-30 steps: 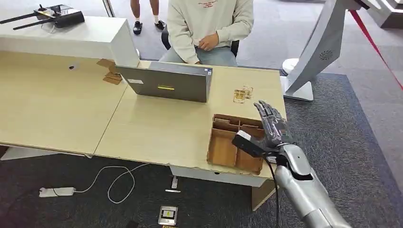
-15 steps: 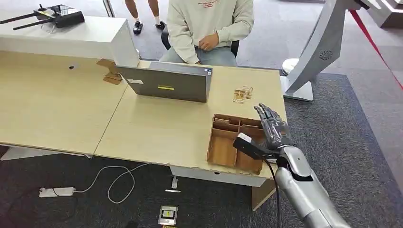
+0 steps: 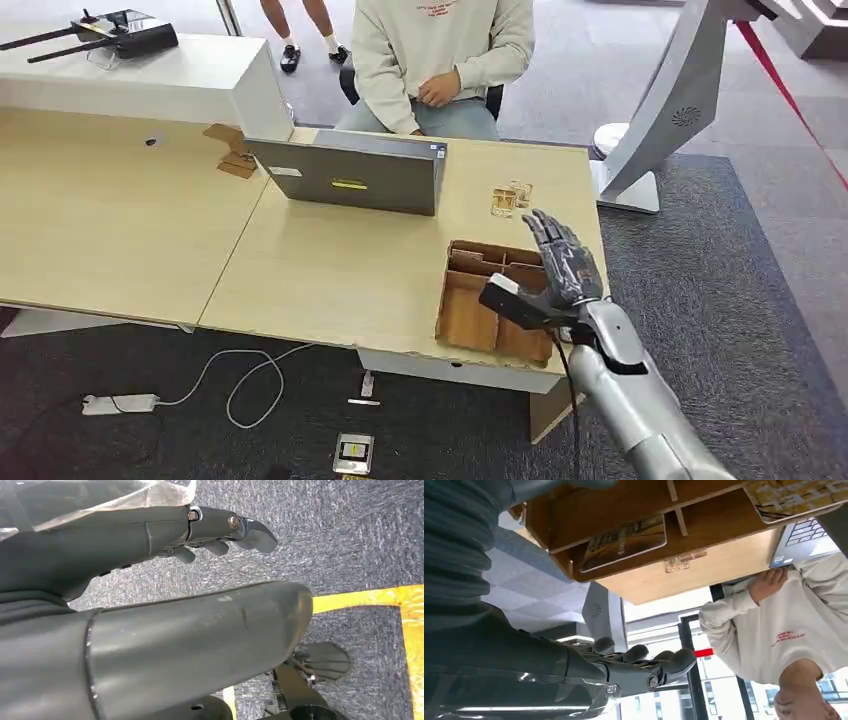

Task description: Pass the card to the sensor for recognition and then transmit it.

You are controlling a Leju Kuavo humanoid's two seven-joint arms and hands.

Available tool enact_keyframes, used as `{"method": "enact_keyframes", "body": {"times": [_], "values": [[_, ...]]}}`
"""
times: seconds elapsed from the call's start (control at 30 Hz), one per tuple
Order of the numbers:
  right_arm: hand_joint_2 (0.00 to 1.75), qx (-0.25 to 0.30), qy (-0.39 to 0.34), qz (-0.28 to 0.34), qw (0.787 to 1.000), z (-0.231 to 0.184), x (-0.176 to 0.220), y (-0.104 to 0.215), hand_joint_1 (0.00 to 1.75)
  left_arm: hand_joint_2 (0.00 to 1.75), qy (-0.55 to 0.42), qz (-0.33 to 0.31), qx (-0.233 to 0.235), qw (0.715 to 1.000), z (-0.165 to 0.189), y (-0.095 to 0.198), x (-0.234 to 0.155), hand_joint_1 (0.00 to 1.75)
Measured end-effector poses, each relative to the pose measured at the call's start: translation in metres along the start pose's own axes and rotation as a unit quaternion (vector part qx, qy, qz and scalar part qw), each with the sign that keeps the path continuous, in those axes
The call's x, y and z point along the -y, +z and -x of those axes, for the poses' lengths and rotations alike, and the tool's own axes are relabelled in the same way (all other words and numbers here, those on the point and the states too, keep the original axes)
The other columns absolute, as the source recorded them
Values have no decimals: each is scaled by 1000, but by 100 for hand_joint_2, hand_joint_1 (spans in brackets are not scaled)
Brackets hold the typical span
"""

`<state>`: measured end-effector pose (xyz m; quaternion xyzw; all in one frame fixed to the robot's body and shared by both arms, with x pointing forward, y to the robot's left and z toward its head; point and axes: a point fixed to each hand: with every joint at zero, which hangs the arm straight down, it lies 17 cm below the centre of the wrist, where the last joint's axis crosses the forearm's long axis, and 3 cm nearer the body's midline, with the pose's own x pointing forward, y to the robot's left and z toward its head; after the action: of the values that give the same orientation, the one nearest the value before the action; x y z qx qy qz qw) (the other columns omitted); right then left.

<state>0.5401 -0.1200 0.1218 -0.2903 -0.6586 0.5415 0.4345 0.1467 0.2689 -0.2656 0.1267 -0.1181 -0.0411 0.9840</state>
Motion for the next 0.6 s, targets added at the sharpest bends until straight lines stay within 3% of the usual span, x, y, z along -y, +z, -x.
{"method": "enact_keyframes", "body": {"times": [0.6], "values": [[175, 5, -5, -10, 1000, -5, -2, -8, 0, 0, 9, -3, -6, 1000, -1, 1, 2, 0]]}}
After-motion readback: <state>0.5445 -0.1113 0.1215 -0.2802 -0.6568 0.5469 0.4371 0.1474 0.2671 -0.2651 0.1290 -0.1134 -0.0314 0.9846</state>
